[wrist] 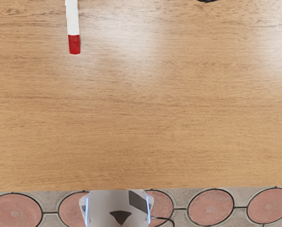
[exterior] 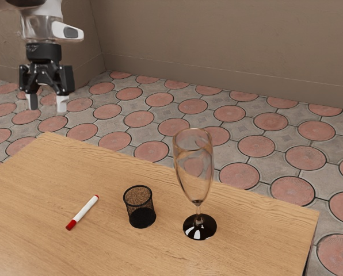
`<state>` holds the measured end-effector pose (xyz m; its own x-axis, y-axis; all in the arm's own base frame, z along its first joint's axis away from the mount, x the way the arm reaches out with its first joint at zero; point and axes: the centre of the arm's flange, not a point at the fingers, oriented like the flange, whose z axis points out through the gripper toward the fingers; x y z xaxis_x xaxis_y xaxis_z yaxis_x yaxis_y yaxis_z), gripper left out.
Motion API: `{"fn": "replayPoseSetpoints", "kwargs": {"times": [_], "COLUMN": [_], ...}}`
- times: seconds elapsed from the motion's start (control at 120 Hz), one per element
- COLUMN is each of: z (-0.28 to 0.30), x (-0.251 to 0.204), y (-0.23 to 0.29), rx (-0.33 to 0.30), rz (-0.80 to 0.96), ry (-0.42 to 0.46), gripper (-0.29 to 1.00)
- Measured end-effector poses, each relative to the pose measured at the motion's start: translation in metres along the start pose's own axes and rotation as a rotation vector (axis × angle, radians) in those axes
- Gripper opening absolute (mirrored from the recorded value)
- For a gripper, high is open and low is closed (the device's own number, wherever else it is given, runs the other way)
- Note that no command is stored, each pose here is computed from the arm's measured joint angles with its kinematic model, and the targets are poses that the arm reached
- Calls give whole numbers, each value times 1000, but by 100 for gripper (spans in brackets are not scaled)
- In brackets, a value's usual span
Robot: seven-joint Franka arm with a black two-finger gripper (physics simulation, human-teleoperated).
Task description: Put the marker into the pen holder.
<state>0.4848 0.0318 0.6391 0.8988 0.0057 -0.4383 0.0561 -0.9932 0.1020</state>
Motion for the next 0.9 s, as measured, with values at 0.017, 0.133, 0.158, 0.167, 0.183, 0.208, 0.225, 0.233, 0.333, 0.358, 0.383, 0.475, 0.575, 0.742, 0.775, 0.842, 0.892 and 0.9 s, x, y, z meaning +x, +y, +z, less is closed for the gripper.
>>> {"fn": "replayPoseSetpoints", "kwargs": {"times": [0.017, 0.133, 0.158, 0.167, 0.183, 0.208, 0.225, 0.233, 0.333, 0.358, 0.383, 0.475, 0.575, 0.742, 0.775, 0.842, 0.892, 0.9], "z": [-2, 18, 39, 45, 61, 85, 100, 106, 165, 176, 186, 220, 251, 301, 309, 326, 336, 337], "x": [6, 48, 60, 63, 70, 80, 86, 89, 132, 142, 151, 174, 185, 170, 167, 163, 161, 160], "y": [-3, -32, -38, -40, -44, -50, -53, -54, -60, -57, -53, -57, -80, -98, -100, -101, -102, -101], "rx": [-2, 6, 7, 7, 7, 9, 11, 12, 30, 37, 44, 51, 44, 44, 45, 52, 55, 56], "rz": [-6, -59, -71, -74, -81, -90, -96, -98, -99, -91, -82, -83, -119, -147, -149, -146, -142, -142], "ry": [31, 123, 101, 95, 79, 57, 44, 41, 26, 30, 38, 72, 102, 150, 161, 182, 197, 200], "gripper": [70, 70, 70, 70, 70, 70, 70, 70, 70, 70, 70, 70, 70, 70, 69, 67, 63, 62]}}
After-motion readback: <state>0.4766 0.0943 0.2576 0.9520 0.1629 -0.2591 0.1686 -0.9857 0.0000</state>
